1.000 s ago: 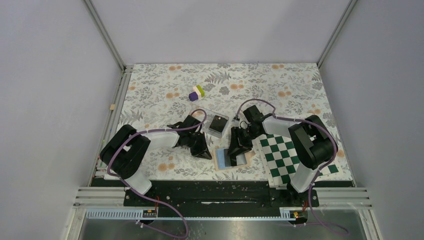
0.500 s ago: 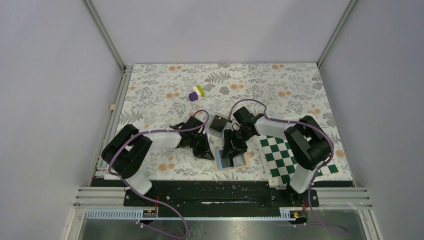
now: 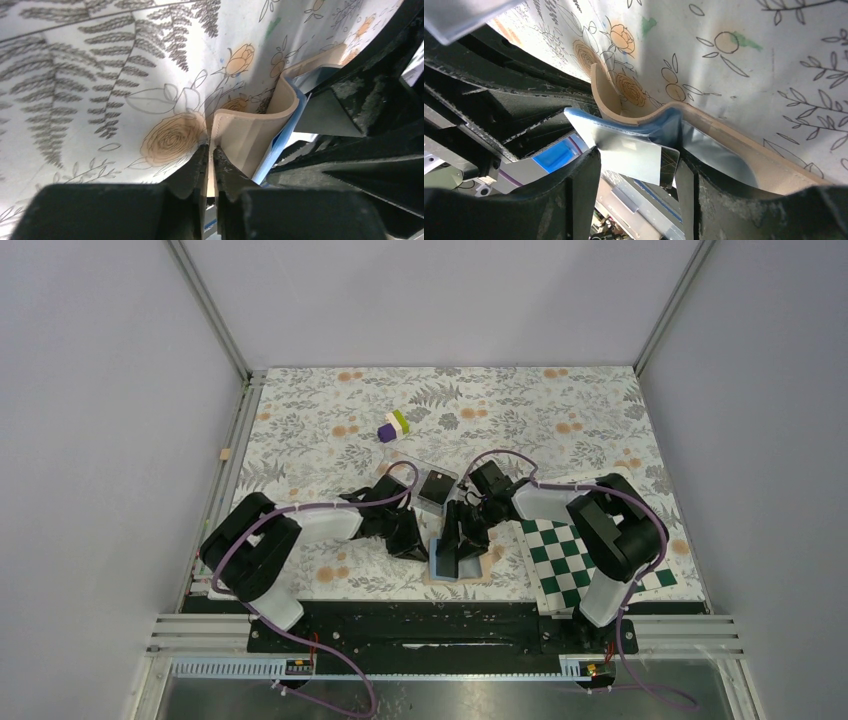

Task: Put the credit cards into the card holder
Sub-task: Insert the credit card into the card holder.

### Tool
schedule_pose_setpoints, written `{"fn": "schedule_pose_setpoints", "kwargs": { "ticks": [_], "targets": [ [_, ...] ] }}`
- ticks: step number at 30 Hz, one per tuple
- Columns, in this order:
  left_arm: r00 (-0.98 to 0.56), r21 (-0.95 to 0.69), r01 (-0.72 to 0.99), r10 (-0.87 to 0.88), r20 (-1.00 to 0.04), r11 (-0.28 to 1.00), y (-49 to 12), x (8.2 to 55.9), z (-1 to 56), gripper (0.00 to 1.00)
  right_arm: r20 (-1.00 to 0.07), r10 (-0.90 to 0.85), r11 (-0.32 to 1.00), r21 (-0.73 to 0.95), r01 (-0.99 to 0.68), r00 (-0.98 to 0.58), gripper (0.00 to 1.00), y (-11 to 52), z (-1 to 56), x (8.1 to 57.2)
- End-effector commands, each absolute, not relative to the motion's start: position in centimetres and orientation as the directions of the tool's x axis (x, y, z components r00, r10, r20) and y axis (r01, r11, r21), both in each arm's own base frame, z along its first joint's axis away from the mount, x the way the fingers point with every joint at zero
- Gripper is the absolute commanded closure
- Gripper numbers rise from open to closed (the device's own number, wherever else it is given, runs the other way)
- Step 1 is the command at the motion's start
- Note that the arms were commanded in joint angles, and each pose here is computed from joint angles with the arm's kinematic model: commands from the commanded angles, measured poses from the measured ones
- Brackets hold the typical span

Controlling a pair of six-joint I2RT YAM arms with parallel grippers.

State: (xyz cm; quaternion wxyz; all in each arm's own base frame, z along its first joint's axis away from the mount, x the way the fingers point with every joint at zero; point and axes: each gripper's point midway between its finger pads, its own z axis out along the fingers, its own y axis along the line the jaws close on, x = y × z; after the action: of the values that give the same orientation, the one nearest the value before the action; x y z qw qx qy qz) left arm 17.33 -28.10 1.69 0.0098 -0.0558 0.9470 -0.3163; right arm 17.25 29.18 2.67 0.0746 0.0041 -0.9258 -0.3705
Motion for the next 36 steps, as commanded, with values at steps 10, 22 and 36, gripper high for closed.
{"fn": "schedule_pose_setpoints", "kwargs": {
  "ticks": [10, 22, 36],
  "targets": [
    [-0.98, -0.63, -0.032, -0.15, -0.135, 0.776, -27.6, 18.1, 6.7, 0.69, -0.013, -0.11, 0.792, 0.603, -0.095, -0.994, 0.33, 27.4, 5.1, 17.3],
    [-0.985, -0.722, -0.087, -0.168, -0.042, 0.687, -29.8, 17.8, 4.9, 0.71, 0.05, -0.121, 0.793, 0.606, -0.066, -0.991, 0.42, 27.5, 2.6, 16.6],
    [-0.987, -0.694, -0.084, -0.157, -0.043, 0.715, -30.0, 17.6, 3.4, 0.82, 0.095, -0.126, 0.766, 0.642, -0.036, -0.988, 0.84, 28.3, 1.6, 16.1]
  ]
}}
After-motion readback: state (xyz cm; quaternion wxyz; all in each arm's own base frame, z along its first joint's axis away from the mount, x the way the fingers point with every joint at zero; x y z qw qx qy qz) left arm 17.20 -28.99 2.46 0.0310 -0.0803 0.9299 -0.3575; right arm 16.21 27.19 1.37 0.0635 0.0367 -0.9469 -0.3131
